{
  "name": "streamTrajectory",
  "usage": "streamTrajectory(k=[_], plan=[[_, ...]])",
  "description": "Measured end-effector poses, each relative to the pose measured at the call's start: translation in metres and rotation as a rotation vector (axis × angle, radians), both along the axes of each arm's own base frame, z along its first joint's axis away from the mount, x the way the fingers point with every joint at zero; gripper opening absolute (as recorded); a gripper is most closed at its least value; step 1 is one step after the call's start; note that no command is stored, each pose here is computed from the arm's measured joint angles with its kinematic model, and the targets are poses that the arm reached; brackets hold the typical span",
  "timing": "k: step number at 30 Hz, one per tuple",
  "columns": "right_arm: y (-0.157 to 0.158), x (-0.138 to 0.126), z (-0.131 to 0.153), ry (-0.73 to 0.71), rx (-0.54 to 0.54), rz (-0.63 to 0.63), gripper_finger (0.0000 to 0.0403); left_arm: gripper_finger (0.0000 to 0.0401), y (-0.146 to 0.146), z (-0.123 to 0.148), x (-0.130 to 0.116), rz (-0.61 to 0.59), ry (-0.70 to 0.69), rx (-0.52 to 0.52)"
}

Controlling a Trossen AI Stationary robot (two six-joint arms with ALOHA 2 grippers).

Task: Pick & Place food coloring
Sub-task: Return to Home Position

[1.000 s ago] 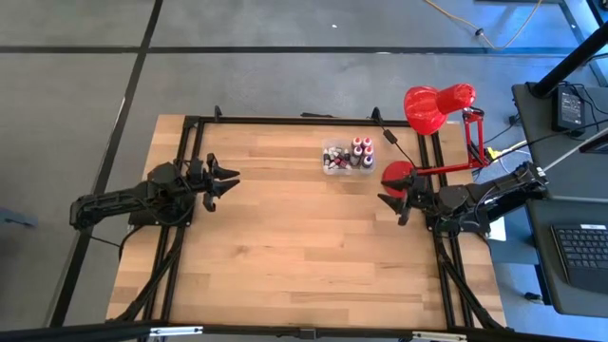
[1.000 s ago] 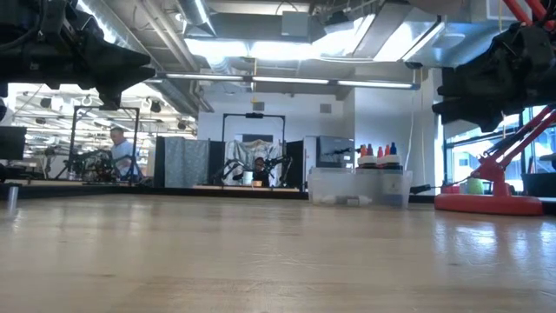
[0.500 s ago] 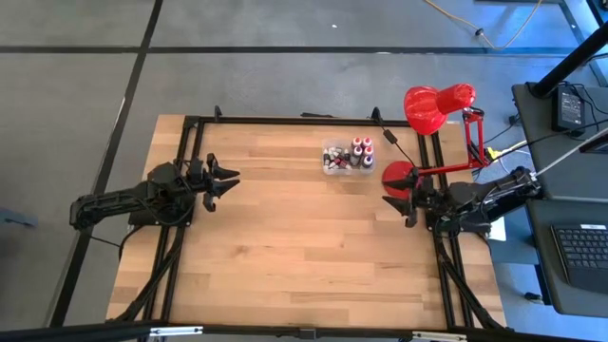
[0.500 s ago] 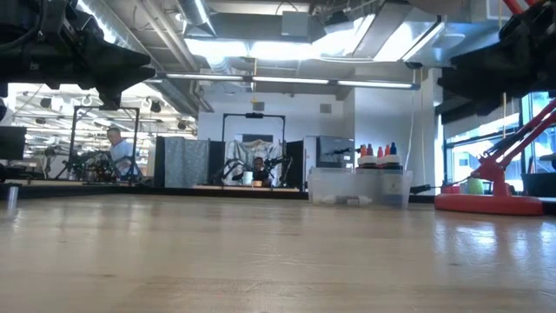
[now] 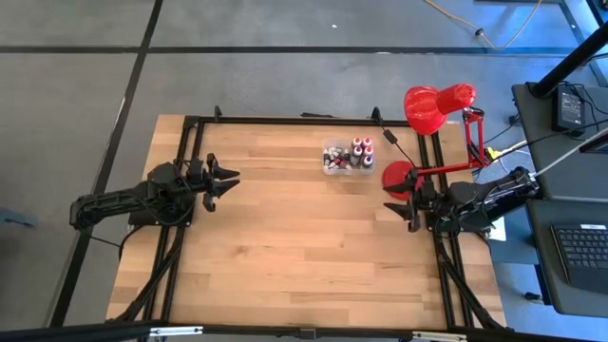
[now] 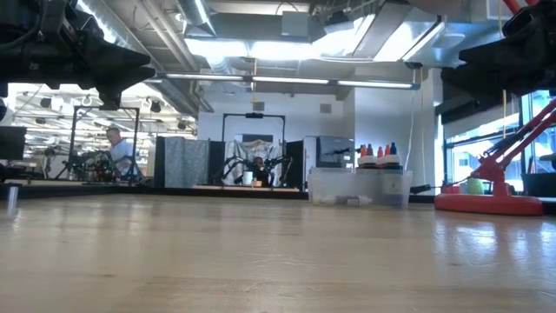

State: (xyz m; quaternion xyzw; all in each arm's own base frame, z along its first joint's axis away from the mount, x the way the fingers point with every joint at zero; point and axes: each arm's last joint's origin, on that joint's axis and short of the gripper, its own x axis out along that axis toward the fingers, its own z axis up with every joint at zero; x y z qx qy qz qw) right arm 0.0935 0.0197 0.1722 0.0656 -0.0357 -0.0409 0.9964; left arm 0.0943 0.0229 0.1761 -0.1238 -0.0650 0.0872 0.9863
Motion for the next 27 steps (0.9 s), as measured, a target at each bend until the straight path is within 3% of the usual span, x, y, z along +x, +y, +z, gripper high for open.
streamTrajectory(k=[27], plan=[[0.0000,0.0001,-0.0002,0.002,-0.009,-0.001,0.0239,0.0128,0.0000,0.0000,0.0000,-0.002,0.000,0.000]])
